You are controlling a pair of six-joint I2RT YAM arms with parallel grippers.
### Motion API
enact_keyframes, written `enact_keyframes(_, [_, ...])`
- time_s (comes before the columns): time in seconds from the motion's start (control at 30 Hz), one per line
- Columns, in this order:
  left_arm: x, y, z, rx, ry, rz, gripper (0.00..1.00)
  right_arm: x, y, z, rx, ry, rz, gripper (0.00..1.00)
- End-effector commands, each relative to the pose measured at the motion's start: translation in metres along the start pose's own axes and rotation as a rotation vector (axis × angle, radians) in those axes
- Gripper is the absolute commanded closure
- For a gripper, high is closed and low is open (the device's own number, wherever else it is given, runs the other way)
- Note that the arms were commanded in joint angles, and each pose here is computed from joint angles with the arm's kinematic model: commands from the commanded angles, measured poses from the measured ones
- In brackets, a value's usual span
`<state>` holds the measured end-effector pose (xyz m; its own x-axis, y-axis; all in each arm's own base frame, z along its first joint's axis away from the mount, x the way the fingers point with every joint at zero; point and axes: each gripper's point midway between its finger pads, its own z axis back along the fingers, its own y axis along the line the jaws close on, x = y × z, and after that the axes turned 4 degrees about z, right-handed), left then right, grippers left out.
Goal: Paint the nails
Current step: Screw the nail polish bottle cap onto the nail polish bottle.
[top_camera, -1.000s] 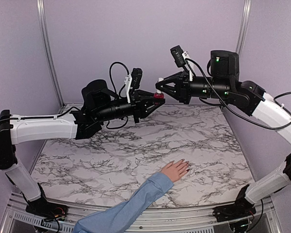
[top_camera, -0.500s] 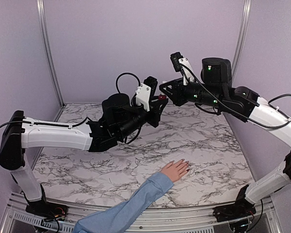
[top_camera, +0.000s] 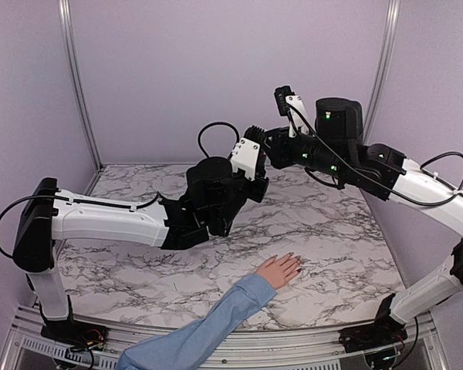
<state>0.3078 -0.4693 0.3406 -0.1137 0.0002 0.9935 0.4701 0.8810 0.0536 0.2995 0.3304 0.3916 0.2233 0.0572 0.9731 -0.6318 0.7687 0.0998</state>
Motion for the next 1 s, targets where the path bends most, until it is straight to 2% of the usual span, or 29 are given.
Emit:
enact_keyframes(0.0, [0.03,-0.017,0.013,-0.133,-0.078,-0.005,1.0,-0.008,0.035,0.0,0.135,0.011,-0.001,1.0])
enact_keyframes(0.03, [0.031,-0.017,0.014,-0.151,-0.081,0.001,1.0,-0.006,0.037,0.002,0.151,0.0,0.003,0.98])
enact_keyframes(0.1, [0.031,-0.016,0.017,-0.197,-0.083,0.018,1.0,-0.002,0.04,0.005,0.173,-0.017,0.008,0.86])
enact_keyframes(0.2, [0.033,-0.01,0.023,-0.265,-0.088,0.042,1.0,0.002,0.043,0.01,0.192,-0.023,0.013,0.76])
enact_keyframes(0.4, [0.037,-0.002,0.041,-0.434,-0.098,0.085,1.0,0.011,0.045,0.027,0.227,-0.057,0.075,0.48])
enact_keyframes(0.47, [0.043,0.001,0.049,-0.519,-0.109,0.114,1.0,0.012,0.053,0.034,0.299,-0.058,0.105,0.36])
enact_keyframes(0.53, [0.051,-0.003,0.063,-0.688,-0.114,0.166,1.0,0.014,0.062,0.043,0.371,-0.062,0.136,0.27])
enact_keyframes(0.63, [0.062,-0.009,0.083,-0.917,-0.116,0.205,1.0,0.019,0.078,0.062,0.52,-0.084,0.166,0.24])
enact_keyframes(0.77, [0.071,-0.02,0.107,-1.145,-0.099,0.234,1.0,0.025,0.094,0.084,0.675,-0.122,0.208,0.24])
enact_keyframes(0.97, [0.069,-0.037,0.124,-1.356,-0.03,0.284,1.0,0.025,0.11,0.1,0.821,-0.111,0.259,0.31])
